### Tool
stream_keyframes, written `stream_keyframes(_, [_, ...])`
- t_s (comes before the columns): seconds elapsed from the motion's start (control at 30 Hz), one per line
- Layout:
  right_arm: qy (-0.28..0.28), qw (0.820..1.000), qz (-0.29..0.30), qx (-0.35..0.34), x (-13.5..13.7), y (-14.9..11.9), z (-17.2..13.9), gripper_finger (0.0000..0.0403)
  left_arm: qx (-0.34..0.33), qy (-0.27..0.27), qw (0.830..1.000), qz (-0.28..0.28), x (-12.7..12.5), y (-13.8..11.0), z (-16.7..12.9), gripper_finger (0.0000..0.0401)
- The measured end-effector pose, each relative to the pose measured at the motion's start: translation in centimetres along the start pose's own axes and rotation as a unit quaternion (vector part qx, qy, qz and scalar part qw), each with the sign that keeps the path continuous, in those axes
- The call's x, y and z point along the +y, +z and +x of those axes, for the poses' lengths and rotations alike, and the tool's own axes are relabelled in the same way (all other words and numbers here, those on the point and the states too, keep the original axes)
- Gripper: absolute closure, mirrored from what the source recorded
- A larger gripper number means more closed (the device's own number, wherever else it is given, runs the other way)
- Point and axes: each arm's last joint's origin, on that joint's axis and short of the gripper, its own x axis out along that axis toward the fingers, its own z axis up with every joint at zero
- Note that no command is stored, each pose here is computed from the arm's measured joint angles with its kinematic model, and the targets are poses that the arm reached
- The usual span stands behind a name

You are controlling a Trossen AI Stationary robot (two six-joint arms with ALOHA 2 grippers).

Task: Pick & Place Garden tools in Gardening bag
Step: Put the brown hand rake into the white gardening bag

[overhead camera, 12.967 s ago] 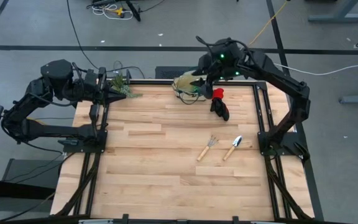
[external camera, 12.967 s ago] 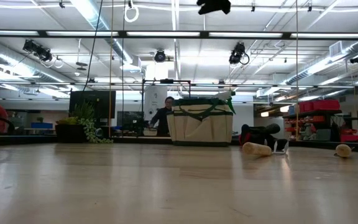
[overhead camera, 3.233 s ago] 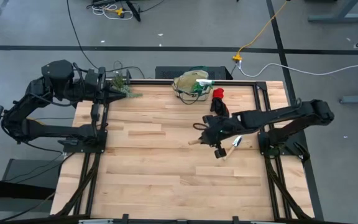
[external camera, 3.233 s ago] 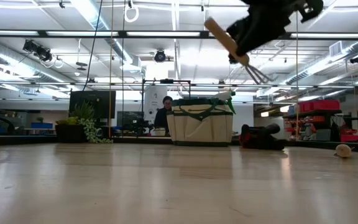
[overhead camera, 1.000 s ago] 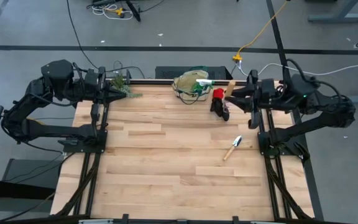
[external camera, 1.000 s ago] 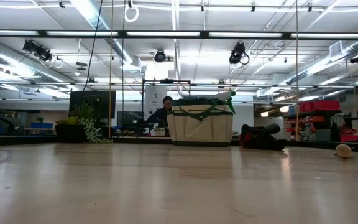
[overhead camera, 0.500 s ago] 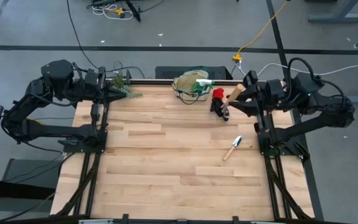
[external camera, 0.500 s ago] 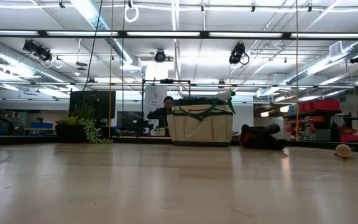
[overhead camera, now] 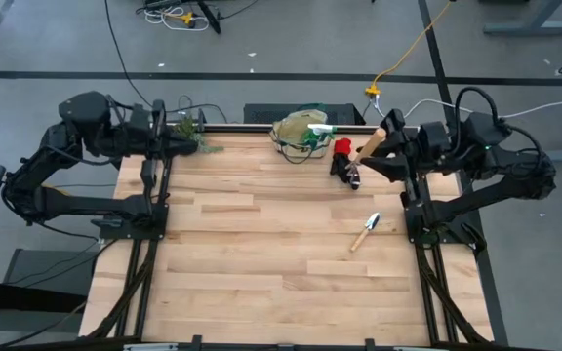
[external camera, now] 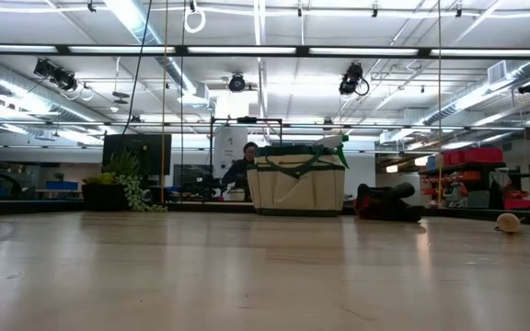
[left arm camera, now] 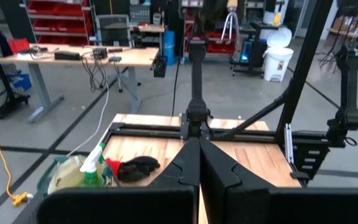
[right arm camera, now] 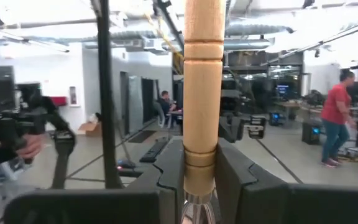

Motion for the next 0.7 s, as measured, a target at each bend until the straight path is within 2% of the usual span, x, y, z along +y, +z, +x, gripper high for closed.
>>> stream_keyframes(0.3, [-0.075,0.996,0.014,0.036,-0.5,-1.6,1.7,0.0347,-0.008,-0.005,1.0,0.002,0.2,0.2,0.8,0.0398])
stream_keyframes(0.53, [-0.08,0.995,0.03,0.057,-0.9,-2.8,2.9,0.0347,-0.01,-0.013,1.0,0.003,0.3,0.3,1.5,0.0398])
stream_keyframes(0.7, [-0.098,0.988,0.101,0.057,-1.6,-3.3,3.4,0.0347,-0.015,-0.02,1.0,0.008,0.4,0.5,2.0,0.0398])
